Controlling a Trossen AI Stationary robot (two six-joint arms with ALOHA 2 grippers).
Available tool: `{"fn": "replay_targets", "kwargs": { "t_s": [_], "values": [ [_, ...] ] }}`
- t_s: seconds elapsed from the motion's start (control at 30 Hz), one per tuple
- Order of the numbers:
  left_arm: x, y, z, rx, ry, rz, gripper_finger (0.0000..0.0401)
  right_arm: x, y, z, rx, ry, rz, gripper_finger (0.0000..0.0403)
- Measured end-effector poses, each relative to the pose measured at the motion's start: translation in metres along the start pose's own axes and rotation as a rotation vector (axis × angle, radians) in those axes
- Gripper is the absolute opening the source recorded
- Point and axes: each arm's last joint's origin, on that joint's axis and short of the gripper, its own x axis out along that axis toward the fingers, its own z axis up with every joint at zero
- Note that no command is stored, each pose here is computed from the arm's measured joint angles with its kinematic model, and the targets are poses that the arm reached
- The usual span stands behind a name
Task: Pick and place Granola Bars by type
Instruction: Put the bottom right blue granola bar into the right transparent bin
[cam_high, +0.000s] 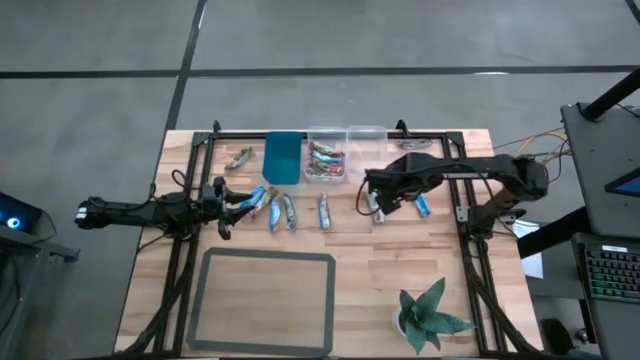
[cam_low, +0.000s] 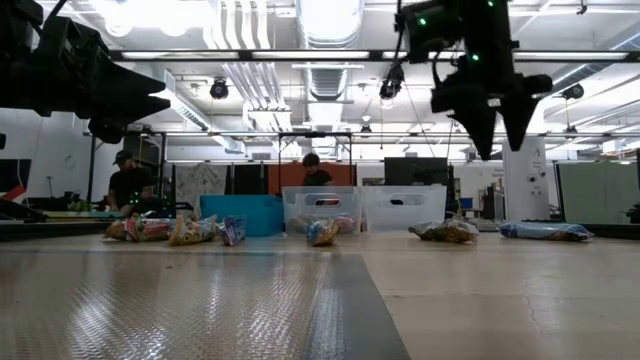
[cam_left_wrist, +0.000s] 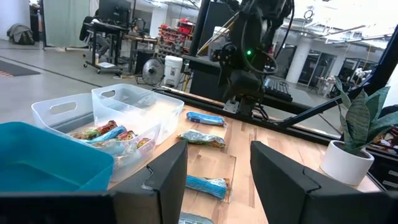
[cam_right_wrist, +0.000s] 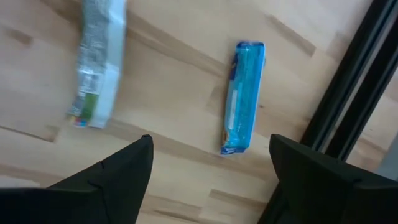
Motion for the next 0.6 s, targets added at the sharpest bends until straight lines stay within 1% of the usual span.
{"fn": "replay_targets", "kwargs": {
  "t_s": [0.17,0.3,0.53,0.6],
  "values": [
    [0.000,0.000,0.000,0.000,0.000,0.000,0.0159,0.021,-0.017,-0.003,0.017,0.034,0.017,0.0313],
    [0.000,0.000,0.000,0.000,0.000,0.000,0.0159,0.040,-0.026,-0.004,0.015,0.063,0.055,0.0313],
    [0.000,0.000,0.000,0.000,0.000,0.000,0.0158,0.066,-0.045,0.001,0.008,0.076,0.088,0.0313],
    [0.000,0.000,0.000,0.000,0.000,0.000,0.0158,0.073,-0.051,0.003,0.013,0.087,0.113,0.0313]
  ]
}}
